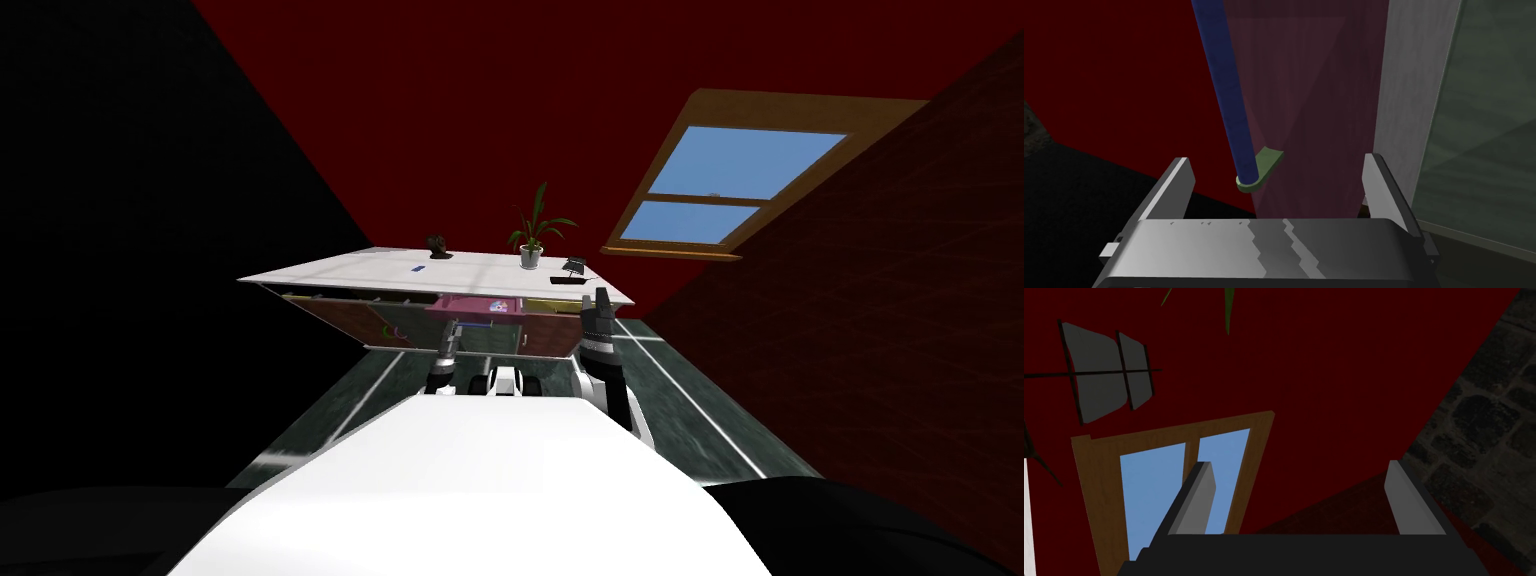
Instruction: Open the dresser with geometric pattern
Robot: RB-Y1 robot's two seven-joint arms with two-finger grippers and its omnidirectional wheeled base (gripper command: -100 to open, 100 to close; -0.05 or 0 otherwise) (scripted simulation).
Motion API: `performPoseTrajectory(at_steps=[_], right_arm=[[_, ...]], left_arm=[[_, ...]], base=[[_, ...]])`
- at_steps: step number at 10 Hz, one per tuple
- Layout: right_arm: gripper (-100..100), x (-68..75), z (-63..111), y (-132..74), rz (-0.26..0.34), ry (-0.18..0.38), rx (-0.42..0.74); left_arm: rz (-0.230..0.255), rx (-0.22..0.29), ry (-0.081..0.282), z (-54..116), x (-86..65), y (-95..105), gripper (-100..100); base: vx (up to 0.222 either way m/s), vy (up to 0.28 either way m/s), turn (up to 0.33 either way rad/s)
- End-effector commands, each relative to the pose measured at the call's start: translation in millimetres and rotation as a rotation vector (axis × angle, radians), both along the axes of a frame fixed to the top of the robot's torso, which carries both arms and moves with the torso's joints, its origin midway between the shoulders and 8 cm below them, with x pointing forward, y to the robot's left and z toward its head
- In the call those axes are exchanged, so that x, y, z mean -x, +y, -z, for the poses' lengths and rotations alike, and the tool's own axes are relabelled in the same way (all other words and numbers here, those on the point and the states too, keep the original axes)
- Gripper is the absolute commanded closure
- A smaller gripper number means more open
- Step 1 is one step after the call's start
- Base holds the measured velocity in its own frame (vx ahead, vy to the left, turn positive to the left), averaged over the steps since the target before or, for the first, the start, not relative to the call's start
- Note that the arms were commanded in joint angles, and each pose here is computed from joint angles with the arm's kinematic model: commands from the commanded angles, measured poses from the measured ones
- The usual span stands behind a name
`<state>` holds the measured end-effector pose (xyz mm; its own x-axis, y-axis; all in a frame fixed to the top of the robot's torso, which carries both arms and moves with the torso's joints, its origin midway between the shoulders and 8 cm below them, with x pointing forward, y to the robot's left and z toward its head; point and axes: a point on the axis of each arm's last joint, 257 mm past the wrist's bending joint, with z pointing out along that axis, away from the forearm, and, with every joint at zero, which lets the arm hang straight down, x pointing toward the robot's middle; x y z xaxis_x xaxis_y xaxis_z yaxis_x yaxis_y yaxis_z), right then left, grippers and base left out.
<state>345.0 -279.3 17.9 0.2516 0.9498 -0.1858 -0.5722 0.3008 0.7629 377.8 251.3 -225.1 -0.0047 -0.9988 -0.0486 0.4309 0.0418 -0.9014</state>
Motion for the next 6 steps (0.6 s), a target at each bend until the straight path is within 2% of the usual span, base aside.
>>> performPoseTrajectory(at_steps=[1, 6], right_arm=[[0, 0.0, 0.0, 0, 0.0, 0.0, 0.0], [0, 0.0, 0.0, 0, 0.0, 0.0, 0.0]], left_arm=[[0.001, 0.003, 0.002, -14.9, -13.6, 3.5, -100], [0.005, 0.007, 0.002, -42.3, -33.2, 8.5, -100]], base=[[-0.05, -0.012, 0.006], [-0.037, -0.014, 0.0]])
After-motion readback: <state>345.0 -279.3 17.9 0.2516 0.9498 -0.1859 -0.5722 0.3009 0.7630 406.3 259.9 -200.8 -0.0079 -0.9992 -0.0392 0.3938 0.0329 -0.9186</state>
